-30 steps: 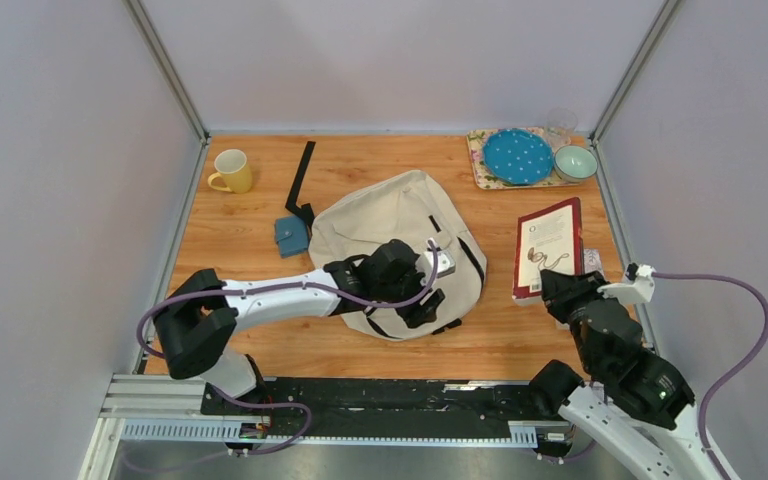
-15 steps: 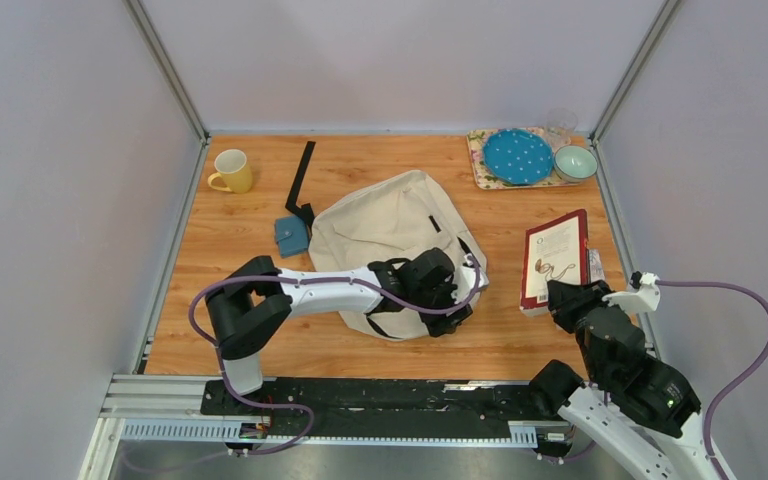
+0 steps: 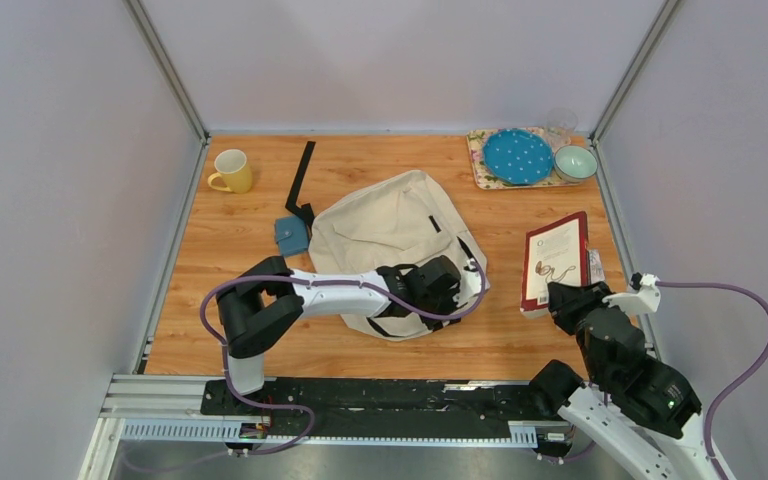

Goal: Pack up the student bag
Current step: Place the book in the student bag.

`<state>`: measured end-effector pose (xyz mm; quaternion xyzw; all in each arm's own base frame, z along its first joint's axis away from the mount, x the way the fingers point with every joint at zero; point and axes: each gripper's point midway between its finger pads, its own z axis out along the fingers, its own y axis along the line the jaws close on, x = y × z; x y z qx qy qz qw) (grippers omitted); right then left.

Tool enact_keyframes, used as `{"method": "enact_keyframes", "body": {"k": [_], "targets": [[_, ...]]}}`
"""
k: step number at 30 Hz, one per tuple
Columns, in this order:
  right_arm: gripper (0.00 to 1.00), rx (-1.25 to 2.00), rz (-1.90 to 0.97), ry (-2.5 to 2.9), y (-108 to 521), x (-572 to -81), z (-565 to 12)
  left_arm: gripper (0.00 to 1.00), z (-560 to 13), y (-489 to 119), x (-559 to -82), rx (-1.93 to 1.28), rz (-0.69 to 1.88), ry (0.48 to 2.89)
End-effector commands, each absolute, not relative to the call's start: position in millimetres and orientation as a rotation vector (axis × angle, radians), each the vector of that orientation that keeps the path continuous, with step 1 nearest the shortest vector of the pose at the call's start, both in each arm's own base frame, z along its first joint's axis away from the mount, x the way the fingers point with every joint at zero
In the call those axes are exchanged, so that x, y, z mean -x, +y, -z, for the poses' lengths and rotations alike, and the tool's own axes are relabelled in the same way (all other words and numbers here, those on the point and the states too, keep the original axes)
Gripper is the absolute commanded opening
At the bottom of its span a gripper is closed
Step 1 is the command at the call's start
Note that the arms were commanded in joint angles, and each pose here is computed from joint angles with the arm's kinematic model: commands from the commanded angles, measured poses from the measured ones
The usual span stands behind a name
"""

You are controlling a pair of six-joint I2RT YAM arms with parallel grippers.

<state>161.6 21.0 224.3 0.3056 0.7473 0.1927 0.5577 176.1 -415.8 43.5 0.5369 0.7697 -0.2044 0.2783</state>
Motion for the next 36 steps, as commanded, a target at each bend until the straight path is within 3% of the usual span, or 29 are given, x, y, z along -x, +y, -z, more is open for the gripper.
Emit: {"method": "enact_keyframes", "body": {"k": [1, 4, 8, 16, 26, 36], "targets": [[0.00, -0.770, -0.512, 1.675, 15, -161, -246, 0.13, -63, -422, -186, -1.409, 0.520, 2.017], [0.00, -0.774, -0.512, 1.676, 15, -161, -244, 0.11, -68, -422, -187, -1.400, 0.523, 2.010], [0.00, -0.771, -0.512, 1.692, 17, -161, -240, 0.00, -80, -423, -187, -1.387, 0.541, 1.990], [0.00, -0.770, -0.514, 1.699, 18, -161, -238, 0.00, -112, -430, -182, -1.390, 0.612, 1.926], [0.00, -0.768, -0.525, 1.726, 22, -159, -232, 0.00, -154, -417, -213, -1.246, 0.565, 1.899], [0.00, -0.772, -0.532, 1.739, 25, -160, -227, 0.00, -159, -421, -197, -1.264, 0.889, 1.964]]}}
